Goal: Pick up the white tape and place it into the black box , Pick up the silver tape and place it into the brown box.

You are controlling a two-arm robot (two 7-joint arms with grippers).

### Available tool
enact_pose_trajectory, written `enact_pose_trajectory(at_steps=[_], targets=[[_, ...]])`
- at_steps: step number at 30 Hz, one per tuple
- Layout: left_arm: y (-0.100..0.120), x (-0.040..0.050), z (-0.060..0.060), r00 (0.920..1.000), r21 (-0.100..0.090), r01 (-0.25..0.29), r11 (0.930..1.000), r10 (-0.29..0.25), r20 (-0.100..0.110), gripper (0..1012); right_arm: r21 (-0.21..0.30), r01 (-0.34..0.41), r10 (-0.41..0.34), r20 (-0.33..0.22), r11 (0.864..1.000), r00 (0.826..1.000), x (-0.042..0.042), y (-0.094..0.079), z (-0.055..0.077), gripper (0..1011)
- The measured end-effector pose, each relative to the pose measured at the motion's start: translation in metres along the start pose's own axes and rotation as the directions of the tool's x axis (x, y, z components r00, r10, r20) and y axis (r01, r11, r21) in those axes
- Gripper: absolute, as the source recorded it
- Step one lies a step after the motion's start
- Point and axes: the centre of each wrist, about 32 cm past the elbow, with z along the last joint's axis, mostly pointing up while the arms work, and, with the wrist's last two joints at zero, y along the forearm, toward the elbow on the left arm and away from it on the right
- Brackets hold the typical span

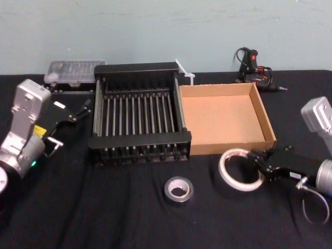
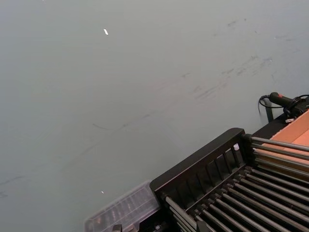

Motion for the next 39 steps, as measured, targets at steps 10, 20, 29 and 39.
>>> enact_pose_trajectory(at_steps=[10,20,29,39], targets=[[0.000,0.0000,0.000,1.0000,0.000,0.000,1.0000,0.000,0.000,1001,0.037,0.068,-0.069,0.036,0.997,0.997,0.0103,0.012,0.019,96],[0.000,0.0000,0.000,1.0000,0.000,0.000,1.0000,0.000,0.000,1001,0.071,0.106,-0.111,0.075,0.992,0.991,0.0185,0.030,0.039,96],[0.000,0.0000,0.000,1.0000,0.000,0.000,1.0000,0.000,0.000,1001,0.109,0.106,-0.117,0.098,0.988,0.988,0.0244,0.051,0.059,96],[0.000,0.0000,0.000,1.0000,0.000,0.000,1.0000,0.000,0.000,1002,0.124,0.058,-0.071,0.102,0.991,0.992,0.0216,0.075,0.078,96]])
